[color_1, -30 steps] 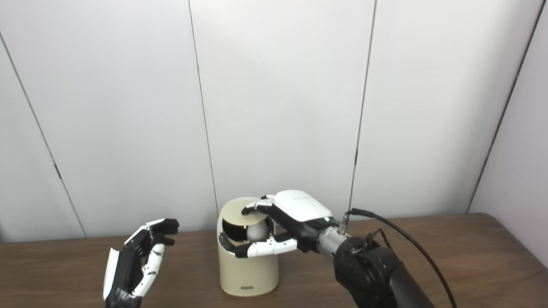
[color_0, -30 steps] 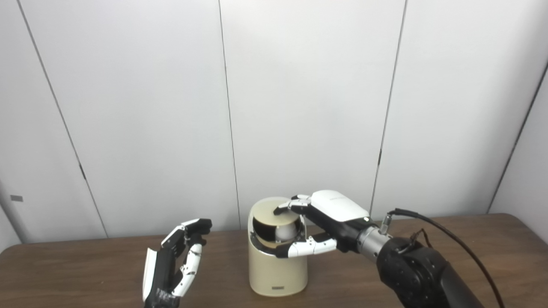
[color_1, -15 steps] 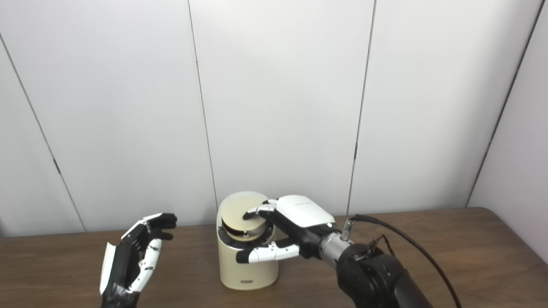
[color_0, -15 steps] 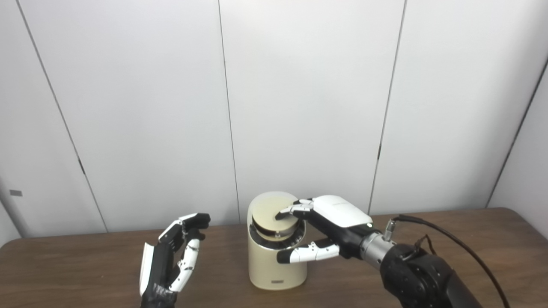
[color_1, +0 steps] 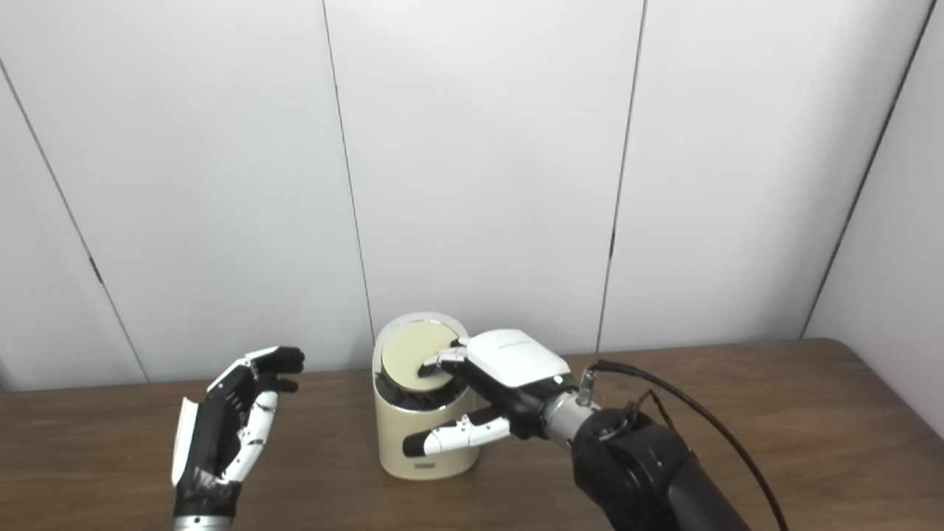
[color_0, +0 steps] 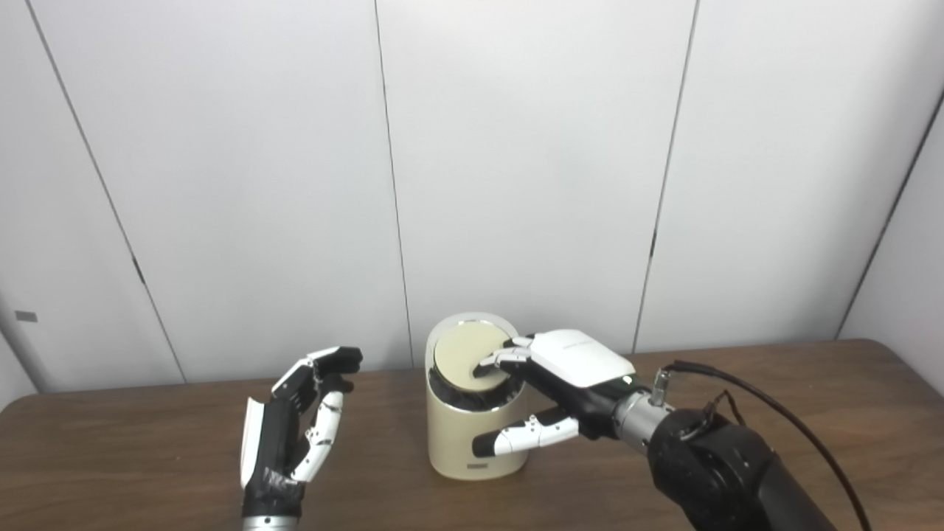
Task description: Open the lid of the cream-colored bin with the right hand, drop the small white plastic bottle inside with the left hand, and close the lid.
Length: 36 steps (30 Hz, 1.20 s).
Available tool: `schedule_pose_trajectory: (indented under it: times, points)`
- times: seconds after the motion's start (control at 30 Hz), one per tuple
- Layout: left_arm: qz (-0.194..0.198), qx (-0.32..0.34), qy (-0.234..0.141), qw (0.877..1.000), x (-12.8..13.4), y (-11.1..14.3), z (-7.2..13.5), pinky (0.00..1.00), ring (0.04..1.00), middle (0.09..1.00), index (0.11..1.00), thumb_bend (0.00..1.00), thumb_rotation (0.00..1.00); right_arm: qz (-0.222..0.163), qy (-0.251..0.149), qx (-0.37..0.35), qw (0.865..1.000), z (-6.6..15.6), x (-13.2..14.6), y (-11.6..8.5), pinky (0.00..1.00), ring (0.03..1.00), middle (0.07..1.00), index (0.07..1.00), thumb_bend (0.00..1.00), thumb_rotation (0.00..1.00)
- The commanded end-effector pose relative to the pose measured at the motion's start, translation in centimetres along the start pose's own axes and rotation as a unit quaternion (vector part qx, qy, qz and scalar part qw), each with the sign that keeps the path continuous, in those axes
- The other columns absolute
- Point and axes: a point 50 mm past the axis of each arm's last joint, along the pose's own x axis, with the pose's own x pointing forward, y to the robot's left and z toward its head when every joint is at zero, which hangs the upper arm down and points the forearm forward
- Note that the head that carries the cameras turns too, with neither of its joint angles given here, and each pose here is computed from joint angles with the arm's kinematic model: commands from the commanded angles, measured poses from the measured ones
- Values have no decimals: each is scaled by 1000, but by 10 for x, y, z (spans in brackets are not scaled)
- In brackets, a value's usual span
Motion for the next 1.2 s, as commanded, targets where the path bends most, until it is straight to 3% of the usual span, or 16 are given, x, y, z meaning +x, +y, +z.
schedule_pose_trajectory:
  times: [0.0, 0.13, 0.3, 0.63, 0.8, 1.03, 1.17]
  points:
    - [1, -4, -37, 999, 12, 0, 13, 593, 686, 693, 674, 202, 608, -12, -16, -50, 999, 8, 2, -9, 934, 927, 850, 809, 891, 1000]
    - [1, 1, -37, 999, 12, 0, 13, 597, 689, 694, 675, 199, 612, -1, -9, -104, 995, 12, 7, 10, 942, 921, 850, 805, 897, 1000]
    - [1, 1, -39, 999, 12, 0, 14, 595, 688, 693, 674, 201, 626, -1, 0, -108, 994, 12, 9, 22, 981, 927, 847, 799, 886, 998]
    - [1, -3, -40, 999, 12, 1, 15, 594, 686, 691, 672, 203, 624, 0, 9, -89, 996, 11, 6, 24, 953, 922, 851, 796, 889, 1000]
    - [-1, -3, -39, 999, 12, 1, 15, 596, 687, 692, 673, 195, 605, -38, 2, -45, 998, 11, -1, 16, 945, 925, 861, 814, 857, 1000]
    - [0, -5, -37, 999, 12, 2, 14, 591, 682, 689, 671, 201, 610, -146, -15, 72, 987, 6, -14, 8, 878, 918, 875, 835, 770, 914]
    - [-2, -5, -36, 999, 12, 2, 13, 595, 686, 691, 672, 192, 604, -166, -11, 91, 982, 1, -17, 8, 911, 954, 904, 871, 749, 980]
